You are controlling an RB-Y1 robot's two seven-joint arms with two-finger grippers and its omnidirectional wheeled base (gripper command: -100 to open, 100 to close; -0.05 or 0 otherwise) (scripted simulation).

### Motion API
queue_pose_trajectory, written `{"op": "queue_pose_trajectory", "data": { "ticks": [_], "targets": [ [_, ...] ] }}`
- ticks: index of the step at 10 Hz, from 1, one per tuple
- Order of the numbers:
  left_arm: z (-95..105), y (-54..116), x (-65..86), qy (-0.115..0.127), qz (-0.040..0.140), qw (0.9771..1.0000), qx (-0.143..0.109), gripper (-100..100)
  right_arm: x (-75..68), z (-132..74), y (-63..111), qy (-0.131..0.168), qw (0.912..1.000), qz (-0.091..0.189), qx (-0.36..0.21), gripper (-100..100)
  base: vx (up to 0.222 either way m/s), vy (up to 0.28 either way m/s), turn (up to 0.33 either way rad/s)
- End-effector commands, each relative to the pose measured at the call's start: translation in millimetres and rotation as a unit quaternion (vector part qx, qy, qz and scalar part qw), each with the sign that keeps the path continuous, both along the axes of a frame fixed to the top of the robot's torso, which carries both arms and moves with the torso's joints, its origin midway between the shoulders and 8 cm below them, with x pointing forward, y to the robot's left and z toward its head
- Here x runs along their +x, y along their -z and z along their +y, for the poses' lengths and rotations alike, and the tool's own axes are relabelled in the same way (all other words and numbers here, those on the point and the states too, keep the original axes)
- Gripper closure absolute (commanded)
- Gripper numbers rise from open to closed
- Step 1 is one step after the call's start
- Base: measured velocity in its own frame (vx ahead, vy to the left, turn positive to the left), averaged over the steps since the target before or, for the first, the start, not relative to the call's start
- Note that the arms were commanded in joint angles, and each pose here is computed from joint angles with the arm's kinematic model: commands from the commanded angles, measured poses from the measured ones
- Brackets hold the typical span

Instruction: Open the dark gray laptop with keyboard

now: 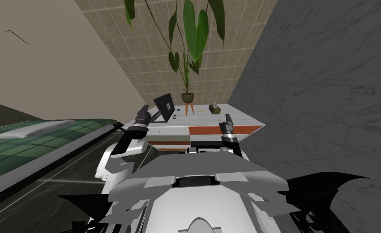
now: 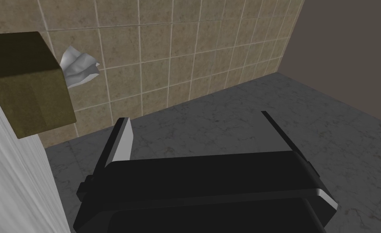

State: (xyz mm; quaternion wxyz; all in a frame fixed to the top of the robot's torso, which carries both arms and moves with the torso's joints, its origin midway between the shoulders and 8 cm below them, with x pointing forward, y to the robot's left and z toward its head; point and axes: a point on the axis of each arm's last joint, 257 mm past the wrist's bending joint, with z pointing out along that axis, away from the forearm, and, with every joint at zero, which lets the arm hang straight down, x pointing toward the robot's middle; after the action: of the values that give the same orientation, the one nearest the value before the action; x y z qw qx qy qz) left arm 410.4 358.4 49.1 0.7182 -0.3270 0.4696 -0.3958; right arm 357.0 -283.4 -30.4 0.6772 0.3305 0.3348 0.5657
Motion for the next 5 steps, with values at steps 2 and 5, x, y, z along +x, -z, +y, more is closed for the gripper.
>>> {"op": "queue_pose_trajectory", "data": {
  "ticks": [2, 5],
  "targets": [
    [13.4, 7.3, 6.0, -0.015, 0.03, 0.9994, -0.004, -100, 0.0, 0.0, 0.0, 0.0, 1.0, 0.0, 0.0, 0, 0.007, -0.033, -0.027],
    [27.2, 8.3, 11.5, -0.029, 0.054, 0.9981, -0.003, -100, 0.0, 0.0, 0.0, 0.0, 1.0, 0.0, 0.0, 0, 0.006, -0.03, -0.027]
  ]
}}
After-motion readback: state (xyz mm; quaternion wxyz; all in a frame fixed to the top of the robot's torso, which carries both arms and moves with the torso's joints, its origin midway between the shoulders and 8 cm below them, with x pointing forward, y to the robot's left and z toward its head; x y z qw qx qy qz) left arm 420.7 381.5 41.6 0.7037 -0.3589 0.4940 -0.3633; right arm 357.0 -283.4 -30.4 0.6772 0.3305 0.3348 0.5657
